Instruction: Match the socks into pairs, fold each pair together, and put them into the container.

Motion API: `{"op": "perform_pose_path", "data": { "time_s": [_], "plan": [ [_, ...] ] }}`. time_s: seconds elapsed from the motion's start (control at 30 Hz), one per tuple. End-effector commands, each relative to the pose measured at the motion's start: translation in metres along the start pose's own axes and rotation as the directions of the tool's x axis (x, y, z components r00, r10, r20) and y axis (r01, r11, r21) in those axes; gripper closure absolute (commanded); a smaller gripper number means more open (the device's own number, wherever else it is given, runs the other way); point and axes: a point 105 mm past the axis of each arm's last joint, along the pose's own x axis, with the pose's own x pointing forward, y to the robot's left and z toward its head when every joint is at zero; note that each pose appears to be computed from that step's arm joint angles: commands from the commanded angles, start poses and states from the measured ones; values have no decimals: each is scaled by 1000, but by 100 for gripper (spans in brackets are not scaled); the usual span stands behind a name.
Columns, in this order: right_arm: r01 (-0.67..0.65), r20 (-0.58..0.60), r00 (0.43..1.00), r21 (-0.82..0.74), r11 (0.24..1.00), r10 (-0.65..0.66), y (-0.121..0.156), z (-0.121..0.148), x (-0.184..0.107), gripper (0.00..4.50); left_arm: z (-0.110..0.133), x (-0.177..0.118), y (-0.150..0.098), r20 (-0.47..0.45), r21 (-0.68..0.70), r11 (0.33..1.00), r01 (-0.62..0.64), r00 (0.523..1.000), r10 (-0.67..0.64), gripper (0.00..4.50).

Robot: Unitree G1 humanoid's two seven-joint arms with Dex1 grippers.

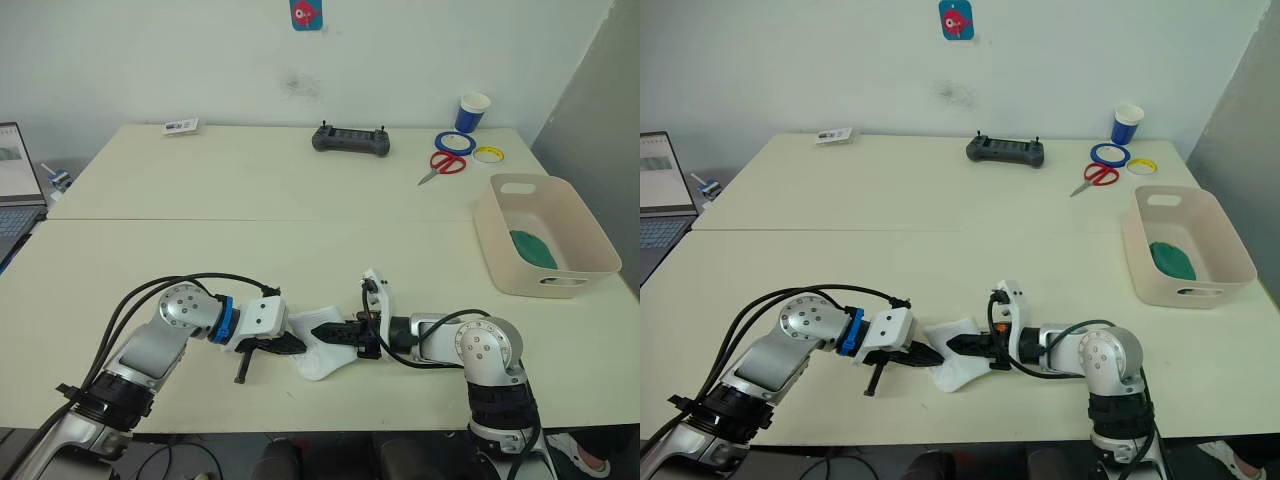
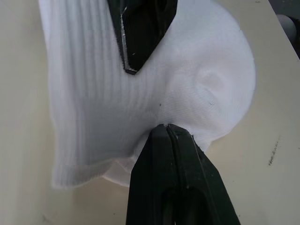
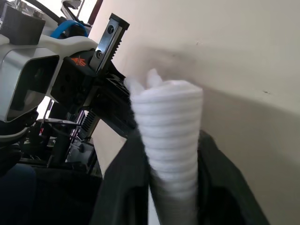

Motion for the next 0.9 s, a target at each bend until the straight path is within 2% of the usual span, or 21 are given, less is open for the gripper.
{"op": "perform_pose_path", "data": {
  "time_s": [0.03,0.17,0.23,0.37,0.53,0.63,0.7,0.8,0.9],
  "plan": [
    [-25,40,999,-28,999,26,9,6,-4,447,-10,-5,4,-26,-80,996,-33,999,31,450],
    [8,61,998,-17,1000,-7,6,5,-7,447,-2,-10,11,4,-113,991,-75,997,76,450],
    [56,111,993,-39,998,-51,4,8,-24,447,14,-12,18,88,-170,981,-90,990,106,450],
    [169,218,965,-89,982,-147,3,14,-61,447,54,-9,31,226,-212,974,-81,965,130,450],
    [350,383,873,-62,935,-302,2,16,-112,447,116,10,70,353,-186,964,-190,903,247,450],
    [441,477,800,-54,896,-364,7,14,-141,450,156,18,79,438,-157,973,-170,871,222,391],
    [523,522,744,-65,850,-418,9,13,-163,450,174,21,81,470,-144,979,-147,860,198,330],
    [654,608,627,-70,754,-487,13,18,-206,450,193,26,73,490,-92,993,-79,864,114,238],
    [731,676,550,-106,674,-491,24,33,-242,450,204,28,72,495,-54,997,-54,866,74,145]
  ]
}}
